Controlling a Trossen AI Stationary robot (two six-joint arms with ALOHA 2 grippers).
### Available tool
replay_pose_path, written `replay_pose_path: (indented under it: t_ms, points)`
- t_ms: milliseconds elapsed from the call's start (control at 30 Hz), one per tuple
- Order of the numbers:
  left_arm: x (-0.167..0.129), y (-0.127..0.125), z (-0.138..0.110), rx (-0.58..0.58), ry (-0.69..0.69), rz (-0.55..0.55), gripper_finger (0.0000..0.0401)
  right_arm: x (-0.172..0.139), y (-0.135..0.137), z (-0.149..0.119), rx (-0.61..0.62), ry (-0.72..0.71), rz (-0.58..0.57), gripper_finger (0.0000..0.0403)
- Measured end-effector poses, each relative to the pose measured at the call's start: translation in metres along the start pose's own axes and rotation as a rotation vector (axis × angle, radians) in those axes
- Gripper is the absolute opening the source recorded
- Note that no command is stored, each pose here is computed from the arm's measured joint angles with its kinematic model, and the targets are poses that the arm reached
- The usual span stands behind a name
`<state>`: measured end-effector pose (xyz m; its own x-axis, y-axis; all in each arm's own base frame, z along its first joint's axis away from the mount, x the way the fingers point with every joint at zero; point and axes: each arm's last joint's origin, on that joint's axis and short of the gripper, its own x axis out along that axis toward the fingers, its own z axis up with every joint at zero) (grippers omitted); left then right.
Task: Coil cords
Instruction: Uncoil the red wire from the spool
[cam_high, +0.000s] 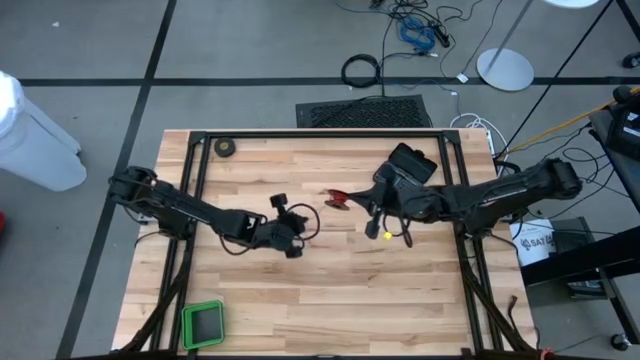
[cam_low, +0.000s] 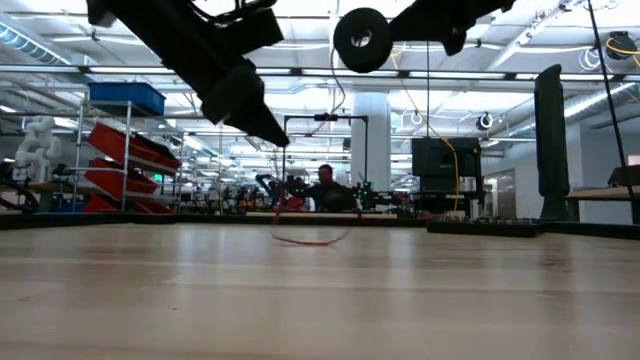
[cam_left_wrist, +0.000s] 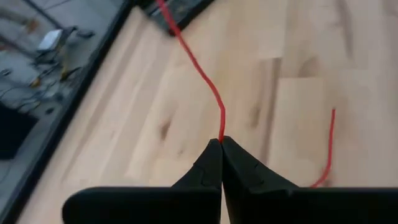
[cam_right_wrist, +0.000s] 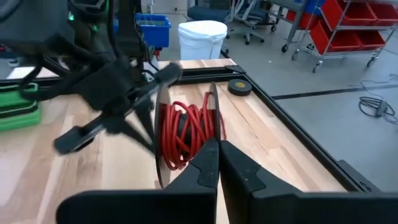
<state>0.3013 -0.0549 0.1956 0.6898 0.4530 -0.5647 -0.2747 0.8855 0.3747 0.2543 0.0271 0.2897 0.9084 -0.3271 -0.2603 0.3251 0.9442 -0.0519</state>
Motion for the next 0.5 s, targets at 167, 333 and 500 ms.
replay_pose_path:
  t_ms: [167, 333, 500]
  points:
    - [-0.022, 0.016, 0.001, -0.034, 0.027, 0.023, 0.0001, -0.005, -0.006, 0.001, -0.013, 0.015, 0.004, 0.0000]
    - [-0.051, 0.030, 0.004, -0.076, -0.012, 0.077, 0.0001, -0.003, -0.010, 0.001, -0.025, 0.016, -0.011, 0.0000]
    - [-0.081, 0.038, 0.012, -0.123, -0.118, 0.078, 0.0001, 0.005, -0.011, -0.003, -0.044, 0.041, -0.035, 0.0000]
